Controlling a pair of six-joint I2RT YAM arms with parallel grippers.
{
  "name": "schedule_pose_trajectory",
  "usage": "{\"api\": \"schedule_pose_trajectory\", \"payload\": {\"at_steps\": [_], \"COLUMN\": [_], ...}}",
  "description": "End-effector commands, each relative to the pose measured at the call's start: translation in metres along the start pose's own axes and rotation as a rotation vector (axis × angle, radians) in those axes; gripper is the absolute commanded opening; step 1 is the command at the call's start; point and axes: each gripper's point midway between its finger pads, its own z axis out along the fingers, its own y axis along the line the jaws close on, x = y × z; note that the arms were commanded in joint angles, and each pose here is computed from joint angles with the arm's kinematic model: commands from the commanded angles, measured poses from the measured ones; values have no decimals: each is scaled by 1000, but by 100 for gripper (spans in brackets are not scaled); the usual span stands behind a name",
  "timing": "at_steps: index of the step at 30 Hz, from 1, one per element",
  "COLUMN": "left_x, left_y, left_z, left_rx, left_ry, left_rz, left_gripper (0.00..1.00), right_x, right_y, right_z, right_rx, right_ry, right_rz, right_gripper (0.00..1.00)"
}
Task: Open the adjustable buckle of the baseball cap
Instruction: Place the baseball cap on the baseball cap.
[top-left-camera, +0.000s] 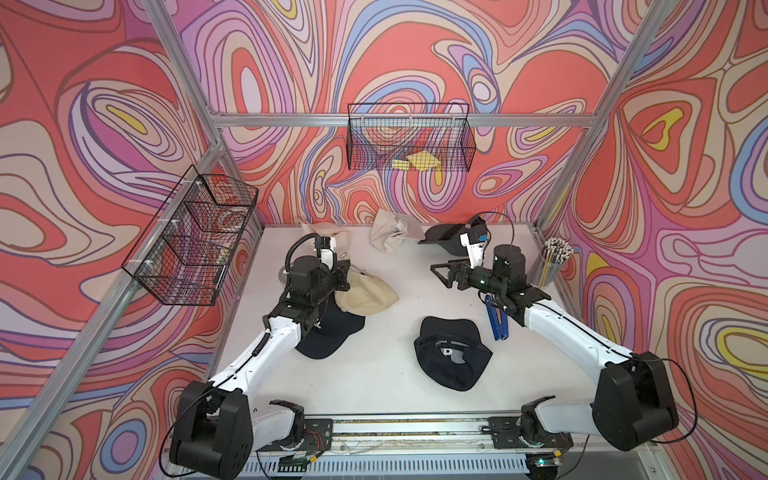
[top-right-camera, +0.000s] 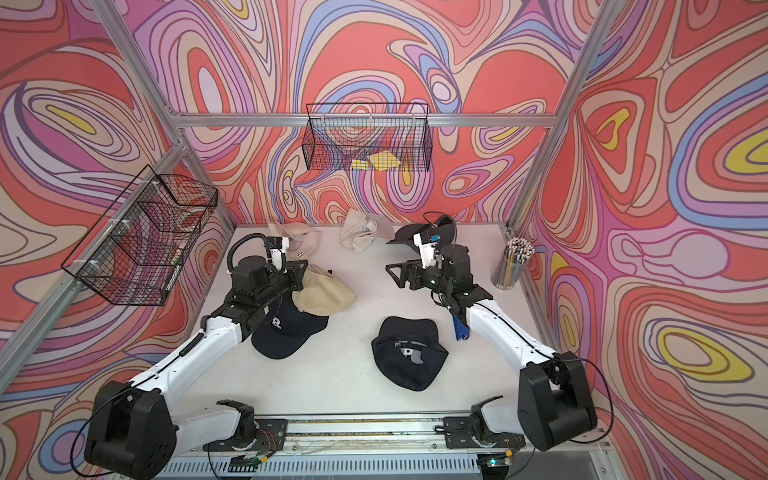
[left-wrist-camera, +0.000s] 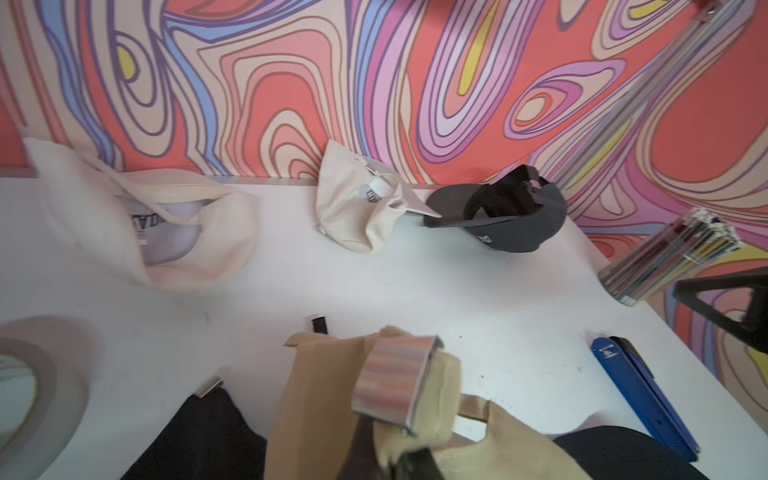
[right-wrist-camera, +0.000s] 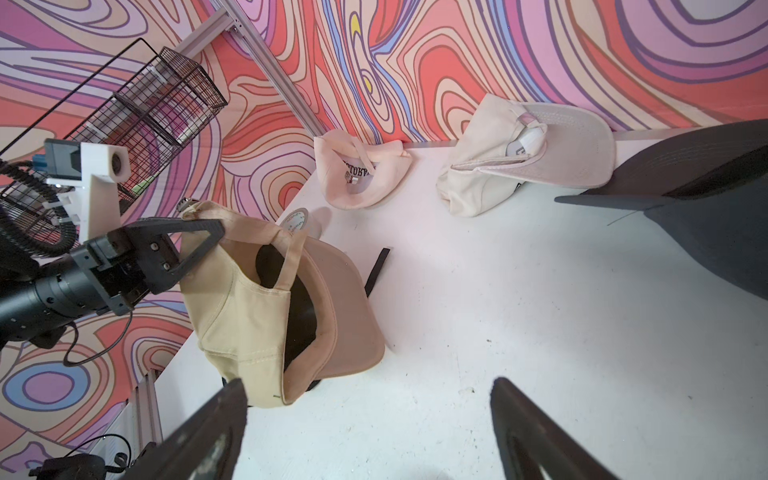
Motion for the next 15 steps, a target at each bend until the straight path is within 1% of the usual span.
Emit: {"api": "schedule_pose_trajectory", "payload": {"at_steps": [1, 2, 3, 4, 5, 6, 7, 9, 11, 15], "left_x": [21, 22, 24, 24, 24, 24, 22, 18, 15, 5], "left_y": [24, 25, 25, 24, 23, 20, 17, 13, 9, -8], "left_z": [-5, -6, -7, -7, -8, -7, -7, -7, -8, -14], "left_rx": [-96, -94, -92, -87, -79, -65, -51, -29, -10, 68], "left_ry": [60, 59, 56, 52, 51, 54, 57, 57, 50, 19], "left_rz": [28, 33, 36, 38, 45, 52, 57, 54, 39, 24], "left_gripper": [1, 10, 23, 39, 53, 60, 65, 70, 72, 74], "right_x": [-12, -11, -11, -10, -11, -10, -10, -11, -14, -21], "right_y": [-3, -6, -9, -13, -19, -24, -29, -40, -44, -47], "right_z": [4, 7, 10, 14, 18, 21, 25, 31, 38, 50], "right_rx": [7, 14, 19, 27, 43, 58, 78, 115, 125, 110], "right_ry": [-38, -37, -37, -36, -35, -31, -26, -22, -18, -17], "right_rz": [-17, -12, -8, -3, 1, 2, -1, 4, -3, 3], "right_gripper": [94, 94, 94, 94, 94, 94, 94, 92, 91, 90]}}
